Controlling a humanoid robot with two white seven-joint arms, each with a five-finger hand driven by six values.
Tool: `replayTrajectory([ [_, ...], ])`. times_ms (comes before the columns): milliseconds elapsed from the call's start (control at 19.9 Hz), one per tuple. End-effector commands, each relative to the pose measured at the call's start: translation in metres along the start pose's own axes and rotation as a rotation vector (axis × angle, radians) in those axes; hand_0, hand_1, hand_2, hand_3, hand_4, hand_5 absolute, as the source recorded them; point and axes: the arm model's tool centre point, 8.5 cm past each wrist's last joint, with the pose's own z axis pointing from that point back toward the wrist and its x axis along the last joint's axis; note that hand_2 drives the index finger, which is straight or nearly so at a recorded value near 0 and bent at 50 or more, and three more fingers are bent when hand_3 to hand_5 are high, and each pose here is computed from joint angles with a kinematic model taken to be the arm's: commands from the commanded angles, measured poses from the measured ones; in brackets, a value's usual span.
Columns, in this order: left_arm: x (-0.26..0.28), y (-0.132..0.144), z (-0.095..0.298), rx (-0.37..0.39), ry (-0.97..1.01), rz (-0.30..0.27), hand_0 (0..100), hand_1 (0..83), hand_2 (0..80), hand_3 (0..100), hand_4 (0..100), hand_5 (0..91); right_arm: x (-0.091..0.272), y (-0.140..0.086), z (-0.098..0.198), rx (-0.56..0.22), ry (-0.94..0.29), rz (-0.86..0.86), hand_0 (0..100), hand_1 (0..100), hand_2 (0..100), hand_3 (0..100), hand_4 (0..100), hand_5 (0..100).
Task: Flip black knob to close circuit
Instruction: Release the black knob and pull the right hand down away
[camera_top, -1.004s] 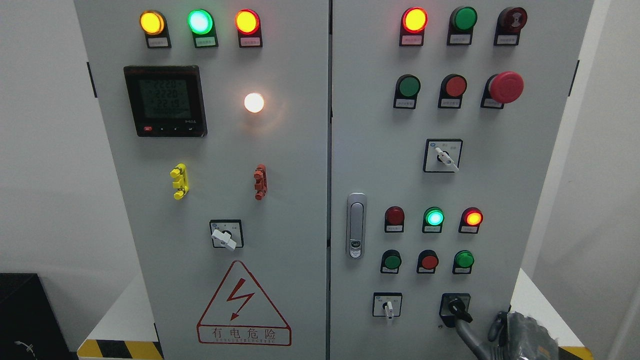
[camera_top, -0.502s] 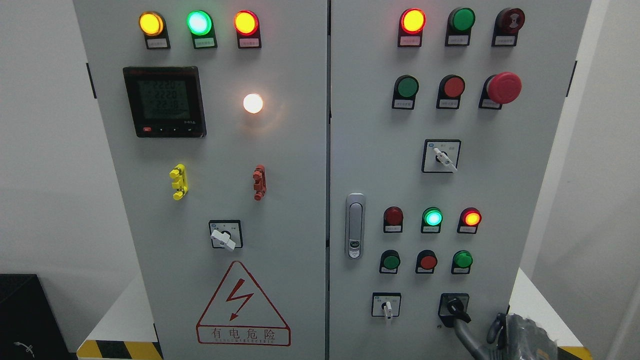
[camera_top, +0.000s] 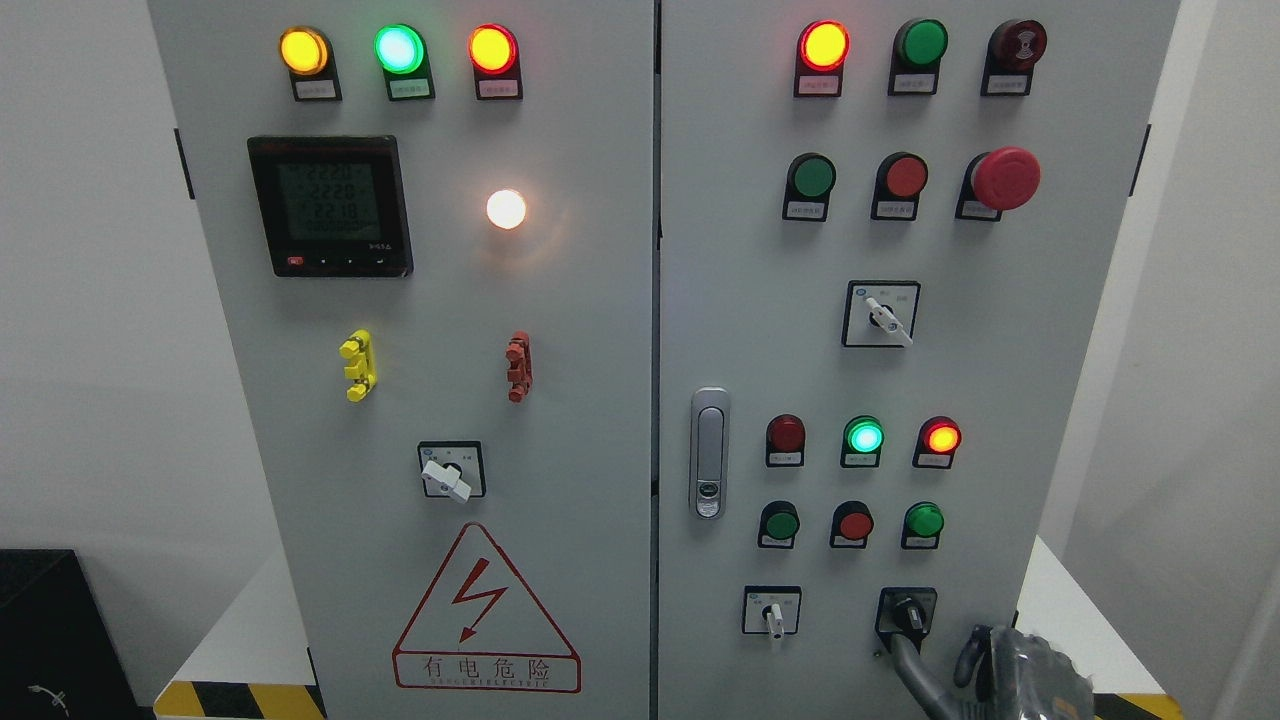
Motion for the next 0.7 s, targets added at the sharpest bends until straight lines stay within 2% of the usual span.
replayTrajectory([
  [0, -0.007, 0.000, 0.002, -0.006, 0.019, -0.042, 12, 55.6, 0.0, 0, 0, 0.0, 0.015, 0.005, 0.010, 0.015, -0.053, 0.000, 0, 17, 78, 98, 80, 79],
  [251, -0.007, 0.000, 0.002, -0.006, 0.019, -0.044, 12, 55.6, 0.0, 0, 0, 0.0, 0.015, -0.004, 0.028, -0.007, -0.074, -0.010, 0, 17, 75, 94, 77, 78],
  [402, -0.007, 0.000, 0.002, -0.007, 0.017, -0.044, 12, 55.6, 0.0, 0, 0, 0.0, 0.017, -0.003, 0.042, 0.023, -0.094, -0.123, 0, 16, 67, 90, 74, 71],
  [452, -0.007, 0.000, 0.002, -0.005, 0.017, -0.044, 12, 55.6, 0.0, 0, 0, 0.0, 0.017, -0.002, 0.046, 0.037, -0.098, -0.171, 0, 16, 62, 87, 71, 65],
  [502, -0.007, 0.000, 0.002, -0.005, 0.019, -0.042, 12, 55.6, 0.0, 0, 0, 0.0, 0.017, 0.000, 0.050, 0.056, -0.103, -0.228, 0, 15, 54, 81, 66, 55],
  [653, -0.007, 0.000, 0.002, -0.005, 0.019, -0.042, 12, 55.6, 0.0, 0, 0, 0.0, 0.014, 0.003, 0.060, 0.076, -0.107, -0.428, 0, 15, 41, 68, 58, 43],
])
